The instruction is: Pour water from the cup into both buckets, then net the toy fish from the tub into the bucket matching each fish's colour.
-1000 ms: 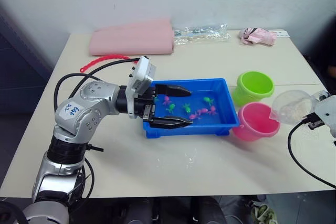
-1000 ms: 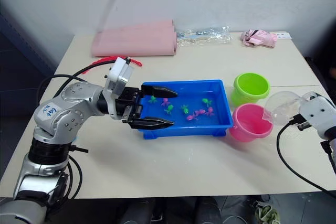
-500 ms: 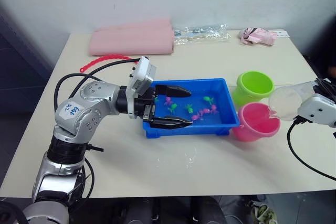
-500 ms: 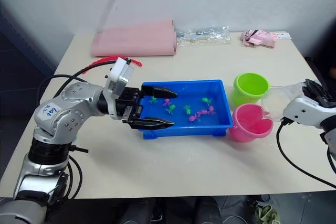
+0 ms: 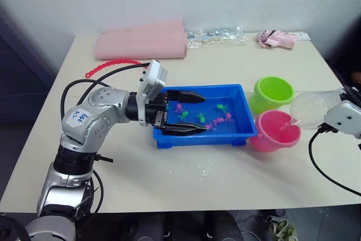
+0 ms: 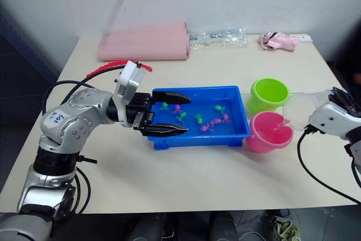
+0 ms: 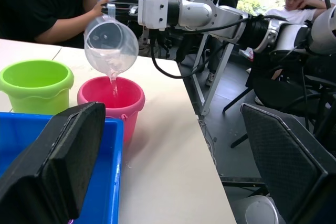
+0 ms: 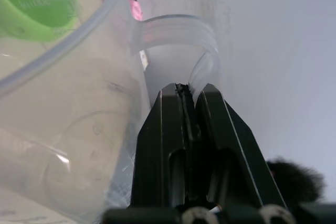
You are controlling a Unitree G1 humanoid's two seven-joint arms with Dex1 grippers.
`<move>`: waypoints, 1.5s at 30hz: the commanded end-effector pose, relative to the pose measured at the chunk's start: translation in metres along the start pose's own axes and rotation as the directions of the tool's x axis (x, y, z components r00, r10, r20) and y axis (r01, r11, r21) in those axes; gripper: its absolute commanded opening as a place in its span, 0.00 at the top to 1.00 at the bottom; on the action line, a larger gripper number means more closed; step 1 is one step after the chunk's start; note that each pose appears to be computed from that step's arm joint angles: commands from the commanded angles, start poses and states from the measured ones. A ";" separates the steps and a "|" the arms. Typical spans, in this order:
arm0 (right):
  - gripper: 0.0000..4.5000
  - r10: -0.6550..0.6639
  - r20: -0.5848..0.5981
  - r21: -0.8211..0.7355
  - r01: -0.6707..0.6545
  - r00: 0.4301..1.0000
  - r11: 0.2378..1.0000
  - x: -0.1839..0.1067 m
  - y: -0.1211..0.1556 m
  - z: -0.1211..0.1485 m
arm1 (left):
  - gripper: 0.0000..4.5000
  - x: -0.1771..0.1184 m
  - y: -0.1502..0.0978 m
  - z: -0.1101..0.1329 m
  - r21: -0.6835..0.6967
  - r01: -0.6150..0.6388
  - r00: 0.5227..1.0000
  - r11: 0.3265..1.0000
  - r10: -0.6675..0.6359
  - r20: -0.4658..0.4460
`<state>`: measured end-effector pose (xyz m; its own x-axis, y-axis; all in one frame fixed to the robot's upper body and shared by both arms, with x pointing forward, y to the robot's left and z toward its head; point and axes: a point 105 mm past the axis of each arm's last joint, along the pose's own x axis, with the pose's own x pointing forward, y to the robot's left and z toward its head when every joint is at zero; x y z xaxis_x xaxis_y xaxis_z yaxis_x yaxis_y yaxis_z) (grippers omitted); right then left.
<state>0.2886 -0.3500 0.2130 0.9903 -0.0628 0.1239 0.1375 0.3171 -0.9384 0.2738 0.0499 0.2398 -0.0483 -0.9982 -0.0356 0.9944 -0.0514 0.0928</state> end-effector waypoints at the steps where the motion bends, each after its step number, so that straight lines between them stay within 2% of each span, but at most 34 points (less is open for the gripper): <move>1: 0.99 -0.065 -0.046 0.231 0.074 0.997 0.970 -0.003 -0.017 -0.006 | 0.00 -0.001 0.004 0.013 0.036 -0.013 0.999 0.999 0.012 0.033; 4: 0.99 -0.075 -0.129 0.448 0.126 0.989 0.885 -0.002 -0.016 -0.019 | 0.00 -0.001 0.012 0.015 0.013 -0.048 0.997 0.999 0.048 0.054; 7: 0.99 -0.078 -0.176 0.573 0.167 0.981 0.803 0.002 -0.018 -0.025 | 0.00 -0.001 0.018 0.015 0.013 -0.077 0.996 0.997 0.076 0.053; 11: 0.99 -0.103 -0.220 0.623 0.221 0.970 0.750 0.019 -0.028 -0.026 | 0.00 0.000 0.023 0.015 0.017 -0.103 0.994 0.995 0.102 0.050; 16: 0.99 -0.144 -0.256 0.580 0.271 0.956 0.769 0.050 -0.035 -0.023 | 0.00 0.001 0.033 0.018 0.020 -0.146 0.988 0.989 0.145 0.062; 21: 0.99 -0.186 -0.253 0.431 0.283 0.949 0.857 0.076 -0.040 -0.018 | 0.00 0.003 0.033 0.020 0.024 -0.147 0.987 0.989 0.145 0.071; 24: 0.99 -0.202 -0.191 0.225 0.243 0.961 0.944 0.089 -0.042 -0.006 | 0.00 0.002 0.032 0.021 0.028 -0.150 0.986 0.988 0.148 0.074; 28: 0.99 -0.207 -0.136 0.020 0.212 0.969 0.977 0.101 -0.044 0.005 | 0.00 0.001 0.030 0.020 0.036 -0.156 0.986 0.987 0.153 0.073; 36: 0.99 -0.185 -0.011 -0.233 0.178 0.983 0.956 0.114 -0.051 0.025 | 0.00 0.001 0.028 0.020 0.039 -0.167 0.983 0.985 0.163 0.082; 41: 0.99 -0.139 0.118 -0.473 0.178 0.983 0.863 0.120 -0.052 0.050 | 0.00 0.001 0.028 0.020 0.040 -0.177 0.981 0.983 0.172 0.093; 45: 0.99 -0.103 0.157 -0.517 0.170 0.982 0.839 0.123 -0.047 0.057 | 0.00 0.000 0.027 0.020 0.042 -0.181 0.979 0.983 0.176 0.098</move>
<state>0.4083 -0.3182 0.2766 0.9713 0.0288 0.2362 0.2374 -0.1850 -0.9536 0.3059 0.0470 0.2495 0.1305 -0.9905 0.0426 0.9880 0.1335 0.0780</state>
